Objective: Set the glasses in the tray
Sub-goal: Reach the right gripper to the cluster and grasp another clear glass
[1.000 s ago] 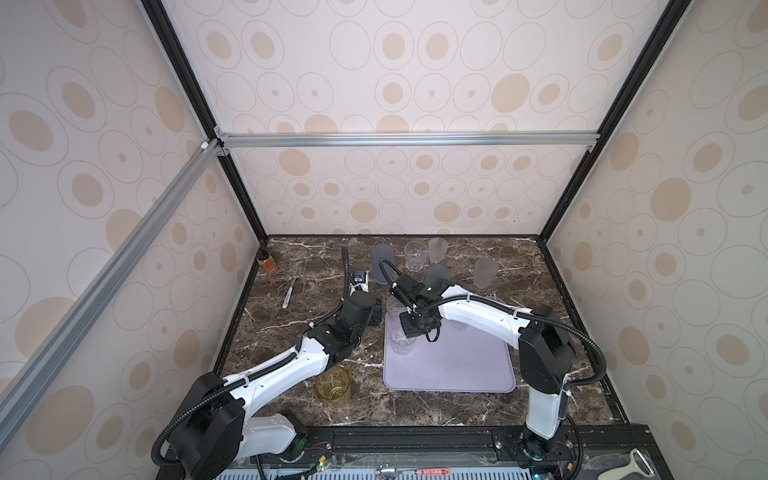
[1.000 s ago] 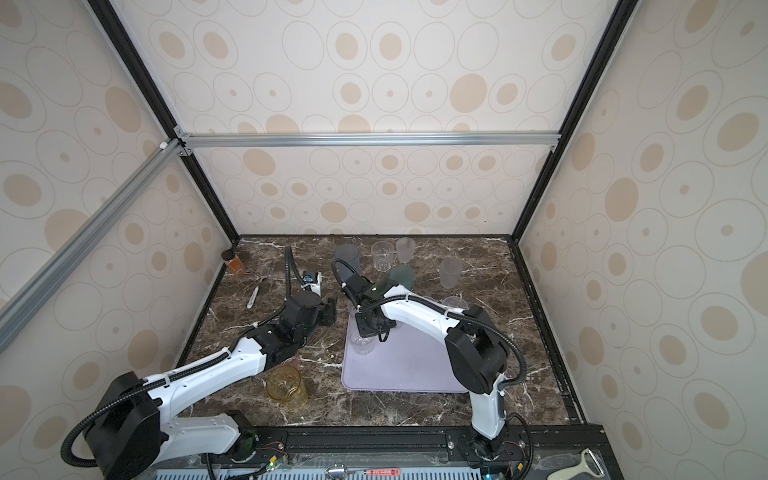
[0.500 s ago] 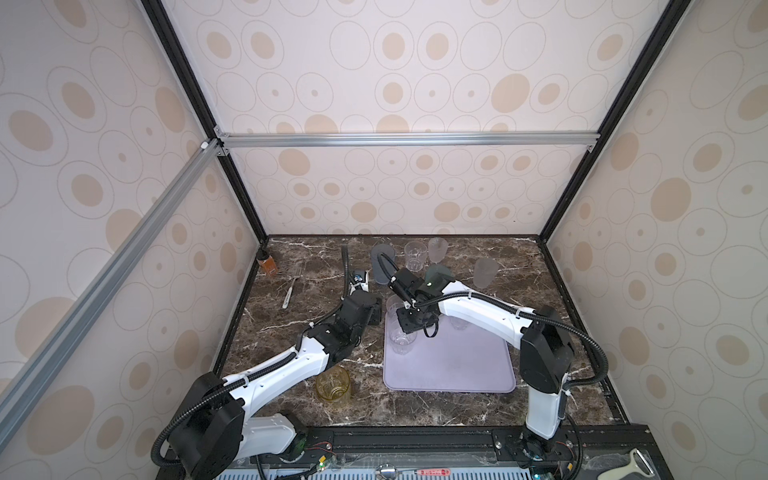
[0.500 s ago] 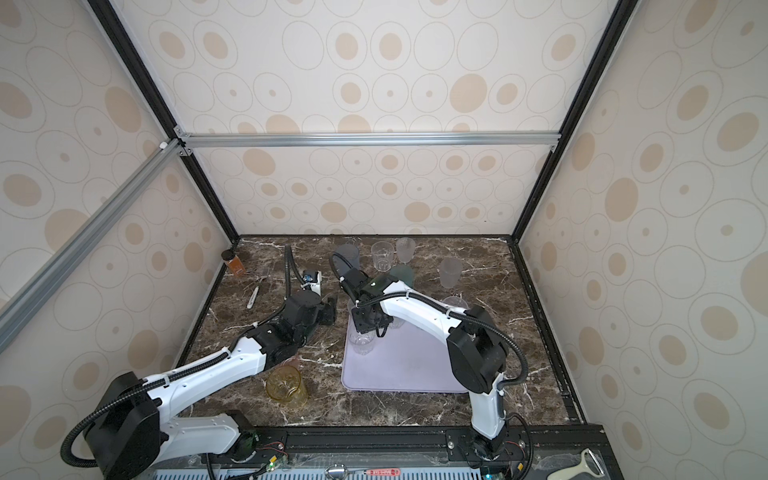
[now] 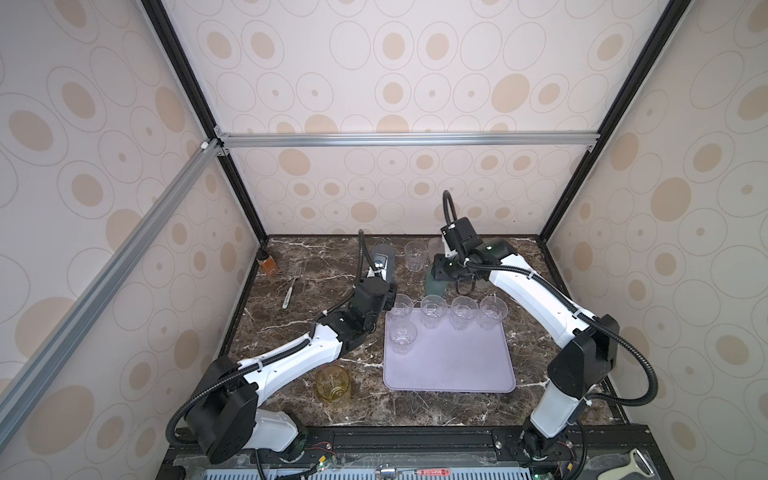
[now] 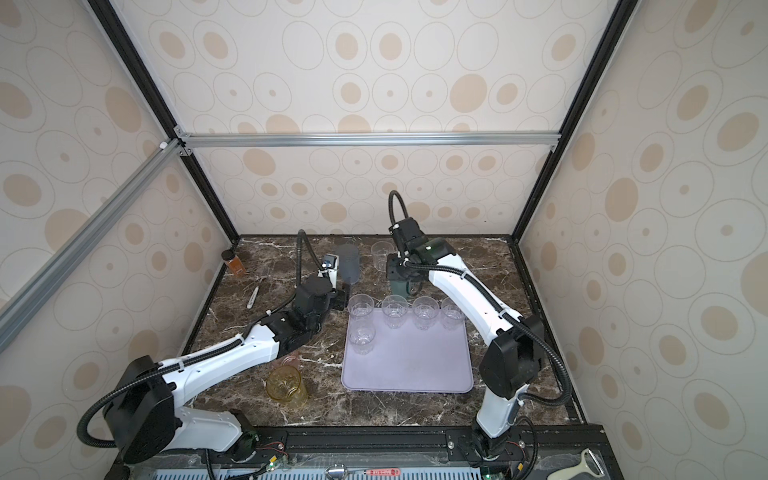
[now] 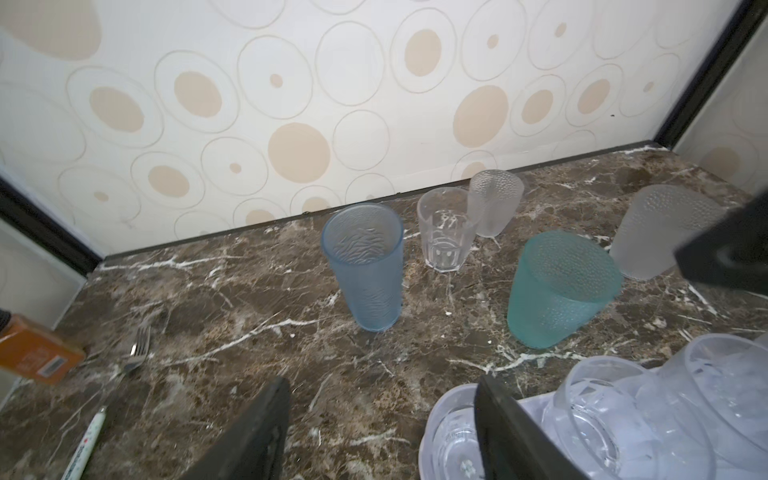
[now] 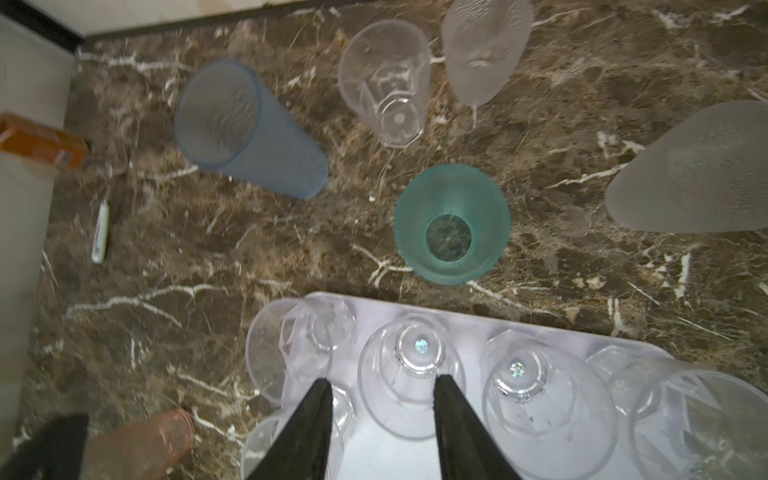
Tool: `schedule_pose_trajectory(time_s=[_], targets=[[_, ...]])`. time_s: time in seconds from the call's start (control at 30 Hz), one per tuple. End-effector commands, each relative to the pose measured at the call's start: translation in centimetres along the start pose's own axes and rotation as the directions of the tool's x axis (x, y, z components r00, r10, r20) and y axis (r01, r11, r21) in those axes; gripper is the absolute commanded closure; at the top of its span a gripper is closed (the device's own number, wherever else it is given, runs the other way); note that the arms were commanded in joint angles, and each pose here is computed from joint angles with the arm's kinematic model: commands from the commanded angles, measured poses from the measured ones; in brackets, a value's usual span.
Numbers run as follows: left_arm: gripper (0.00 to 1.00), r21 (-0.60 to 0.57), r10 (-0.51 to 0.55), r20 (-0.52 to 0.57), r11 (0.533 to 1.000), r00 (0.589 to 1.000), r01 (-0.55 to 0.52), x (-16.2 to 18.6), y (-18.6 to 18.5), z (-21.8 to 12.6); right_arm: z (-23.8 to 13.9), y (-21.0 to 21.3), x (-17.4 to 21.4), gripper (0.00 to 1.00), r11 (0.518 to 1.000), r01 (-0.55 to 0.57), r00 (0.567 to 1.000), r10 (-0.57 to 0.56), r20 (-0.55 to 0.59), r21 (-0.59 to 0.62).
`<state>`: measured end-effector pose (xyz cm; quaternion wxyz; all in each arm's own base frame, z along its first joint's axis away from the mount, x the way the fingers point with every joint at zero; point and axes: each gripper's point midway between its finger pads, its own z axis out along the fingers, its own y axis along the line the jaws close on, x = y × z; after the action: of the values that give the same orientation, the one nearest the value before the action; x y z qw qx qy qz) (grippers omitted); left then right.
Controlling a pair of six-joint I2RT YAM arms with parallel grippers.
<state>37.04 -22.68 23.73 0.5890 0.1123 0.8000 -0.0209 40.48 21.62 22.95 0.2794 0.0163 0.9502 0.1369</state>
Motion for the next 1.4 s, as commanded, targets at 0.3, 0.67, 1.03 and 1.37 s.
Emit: schedule_pose_trajectory(time_s=[0.3,0.67,1.03,1.37], targets=[[0.19,-0.035,0.194,0.133,0.981,0.972,-0.191,-5.5,-3.6,3.8,8.2,-2.0,-7.3,0.60,0.976,-0.218,0.975,0.219,0.040,-0.017],[0.20,-0.004,0.120,0.145,0.993,0.982,-0.121,-3.3,-3.6,3.7,15.1,-2.4,-8.9,0.58,0.981,-0.191,0.981,0.190,0.031,0.024],[0.20,0.003,0.140,0.125,0.990,0.982,-0.141,-1.9,-4.3,4.7,19.3,-2.7,-9.0,0.66,0.979,-0.205,0.979,0.205,0.020,0.012],[0.20,0.002,0.186,0.103,0.982,0.977,-0.187,-1.0,-4.6,5.4,21.5,-3.3,-8.2,0.78,0.981,-0.191,0.982,0.191,0.004,0.028]])
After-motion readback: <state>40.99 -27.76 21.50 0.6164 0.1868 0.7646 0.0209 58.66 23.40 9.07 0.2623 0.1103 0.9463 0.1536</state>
